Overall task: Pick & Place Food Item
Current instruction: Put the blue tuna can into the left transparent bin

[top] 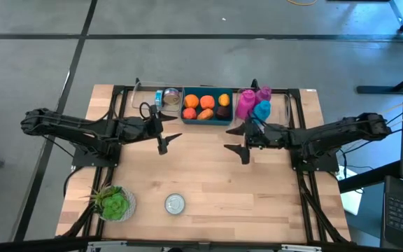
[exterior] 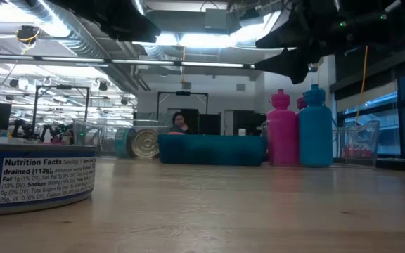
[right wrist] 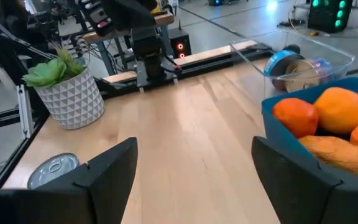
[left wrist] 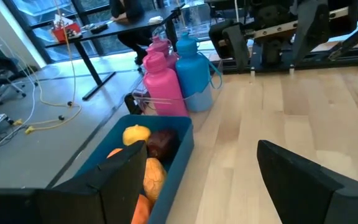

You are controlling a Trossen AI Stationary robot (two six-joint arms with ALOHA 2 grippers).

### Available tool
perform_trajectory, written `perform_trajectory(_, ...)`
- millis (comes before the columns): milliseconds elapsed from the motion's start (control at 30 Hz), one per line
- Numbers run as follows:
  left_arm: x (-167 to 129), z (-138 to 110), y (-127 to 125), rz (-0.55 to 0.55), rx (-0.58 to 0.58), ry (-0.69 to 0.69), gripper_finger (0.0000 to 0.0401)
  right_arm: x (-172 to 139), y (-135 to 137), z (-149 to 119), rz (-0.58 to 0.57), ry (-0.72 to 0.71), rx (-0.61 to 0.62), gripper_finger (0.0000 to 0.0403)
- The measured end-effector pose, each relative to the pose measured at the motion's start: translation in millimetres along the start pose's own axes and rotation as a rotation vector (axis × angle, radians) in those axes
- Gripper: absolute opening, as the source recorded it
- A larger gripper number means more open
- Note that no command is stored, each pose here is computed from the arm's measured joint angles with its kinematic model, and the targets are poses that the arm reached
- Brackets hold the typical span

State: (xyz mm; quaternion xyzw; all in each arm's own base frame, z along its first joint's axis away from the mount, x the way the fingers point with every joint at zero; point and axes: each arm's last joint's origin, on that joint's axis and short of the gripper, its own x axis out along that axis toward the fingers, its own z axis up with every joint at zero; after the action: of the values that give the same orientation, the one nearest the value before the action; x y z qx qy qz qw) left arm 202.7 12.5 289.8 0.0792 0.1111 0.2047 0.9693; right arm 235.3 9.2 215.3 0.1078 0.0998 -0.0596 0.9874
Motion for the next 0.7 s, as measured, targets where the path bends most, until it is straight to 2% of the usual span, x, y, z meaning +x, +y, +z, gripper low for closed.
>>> perform_trajectory(100,0.0,0.0,0.0,0.000,-0.028,0.000,0.0292,0.6,-0.1,-0.4,-0.001,0.000,0.036,0.0314)
perform_trajectory(200,0.1,1.9,0.4,0.009,-0.136,-0.019,0.0292,1.6,-0.6,-2.2,-0.012,0.008,0.090,0.0314)
perform_trajectory(367,-0.4,10.2,2.3,0.032,-0.253,-0.100,0.0292,2.7,-0.1,-2.4,-0.008,0.004,0.077,0.0314)
perform_trajectory(567,-1.5,17.7,3.8,0.030,-0.361,-0.175,0.0292,-0.2,14.3,10.4,0.077,-0.143,0.002,0.0314)
perform_trajectory(700,-2.2,20.0,3.4,0.025,-0.363,-0.197,0.0292,-4.7,27.0,17.4,0.119,-0.242,-0.032,0.0314)
